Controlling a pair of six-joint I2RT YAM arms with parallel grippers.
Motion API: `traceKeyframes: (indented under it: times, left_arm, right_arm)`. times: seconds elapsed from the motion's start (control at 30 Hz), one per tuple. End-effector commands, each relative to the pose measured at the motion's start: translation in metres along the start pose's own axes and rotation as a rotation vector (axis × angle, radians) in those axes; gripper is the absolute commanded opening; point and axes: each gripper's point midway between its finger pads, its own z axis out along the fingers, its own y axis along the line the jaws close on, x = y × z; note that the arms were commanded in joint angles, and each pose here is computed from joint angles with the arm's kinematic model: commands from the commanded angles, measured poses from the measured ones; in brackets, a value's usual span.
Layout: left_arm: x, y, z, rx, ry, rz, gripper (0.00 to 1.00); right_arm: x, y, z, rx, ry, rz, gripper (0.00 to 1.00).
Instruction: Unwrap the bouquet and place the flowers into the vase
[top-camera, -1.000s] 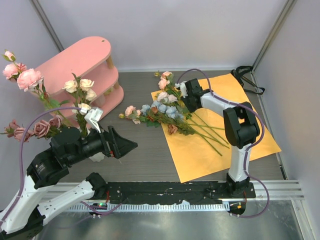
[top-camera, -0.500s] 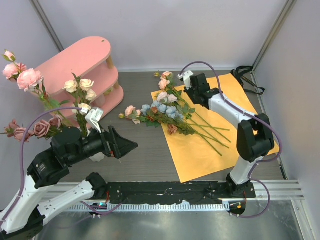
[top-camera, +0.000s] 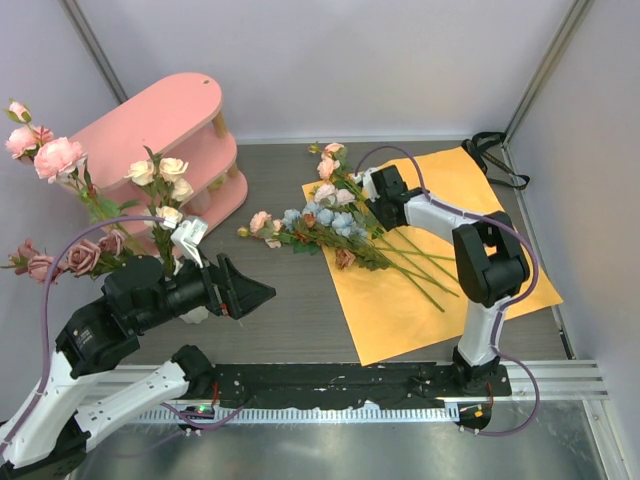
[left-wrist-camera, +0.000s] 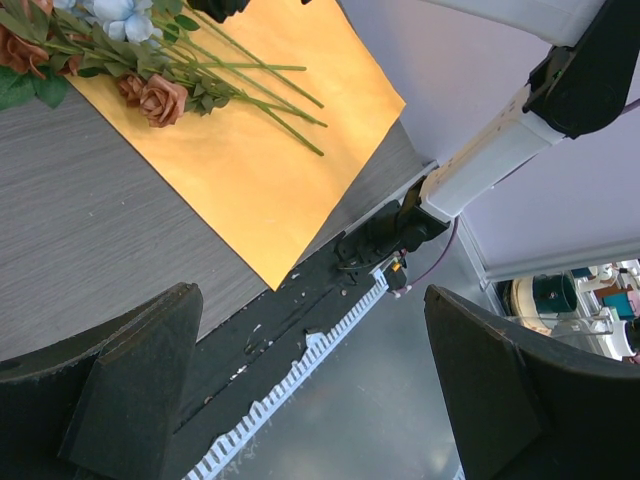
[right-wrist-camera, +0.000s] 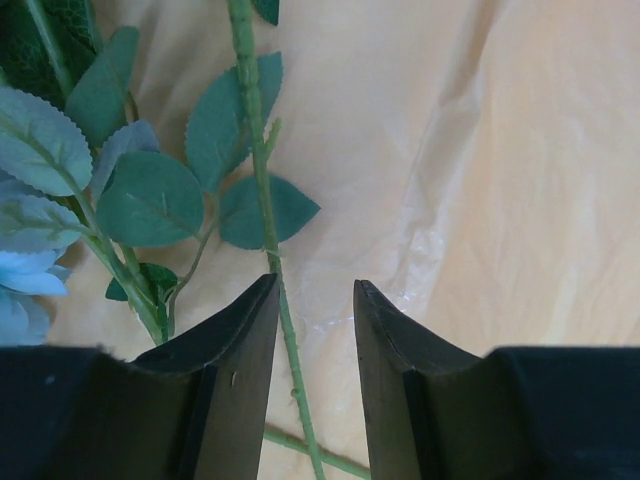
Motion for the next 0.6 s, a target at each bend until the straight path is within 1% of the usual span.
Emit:
traceKeyframes:
  times: [0.0, 0.2, 0.3, 0.33, 0.37, 0.4, 0.43, 0.47, 0.5, 0.53, 0.57]
  left_arm:
    - [-0.005, -0.008, 0.002, 0.035, -0.016, 0.014, 0.98]
    - [-0.005, -0.006, 0.001, 0.027, -0.019, 0.018, 0.97]
    - [-0.004, -0.005, 0.000, 0.020, -0.011, 0.014, 0.97]
    - [-0.003, -0.004, 0.001, 0.020, -0.011, 0.009, 0.97]
    - [-0.003, -0.004, 0.000, 0.020, -0.014, 0.009, 0.97]
    - [-0.003, -0.004, 0.000, 0.021, -0.015, 0.008, 0.97]
    - [-0.004, -0.004, 0.001, 0.020, -0.016, 0.008, 0.97]
    - [-0.005, -0.005, 0.001, 0.019, -0.017, 0.008, 0.97]
    - [-0.005, -0.005, 0.001, 0.019, -0.017, 0.006, 0.97]
    - [-0.006, -0.006, 0.001, 0.022, -0.016, 0.003, 0.97]
    - [-0.006, -0.006, 0.001, 0.022, -0.021, 0.001, 0.97]
  right_arm:
    - [-0.009, 0.009, 0.008, -0.032, -0.034, -0.010, 0.41]
    - [-0.004, 0.024, 0.027, -0.078, -0.023, 0.003, 0.38]
    - [-0.002, 0.024, 0.032, -0.071, -0.016, -0.012, 0.28]
    - [-0.003, 0.020, 0.031, -0.052, -0.014, -0.016, 0.19]
    - [-0.003, 0.018, 0.029, -0.040, -0.015, -0.019, 0.15]
    - [-0.006, 0.014, 0.026, -0.025, -0.025, -0.021, 0.13]
    - [-0.014, 0.007, 0.016, -0.004, -0.054, -0.017, 0.07]
    - [-0.013, 0.000, 0.010, 0.034, -0.056, -0.016, 0.04]
    - [-0.022, -0.006, 0.003, 0.064, -0.088, -0.010, 0.01]
    - [-0.033, -0.015, -0.013, 0.099, -0.127, 0.000, 0.01]
    - [-0.035, -0.027, -0.023, 0.163, -0.133, 0.012, 0.01]
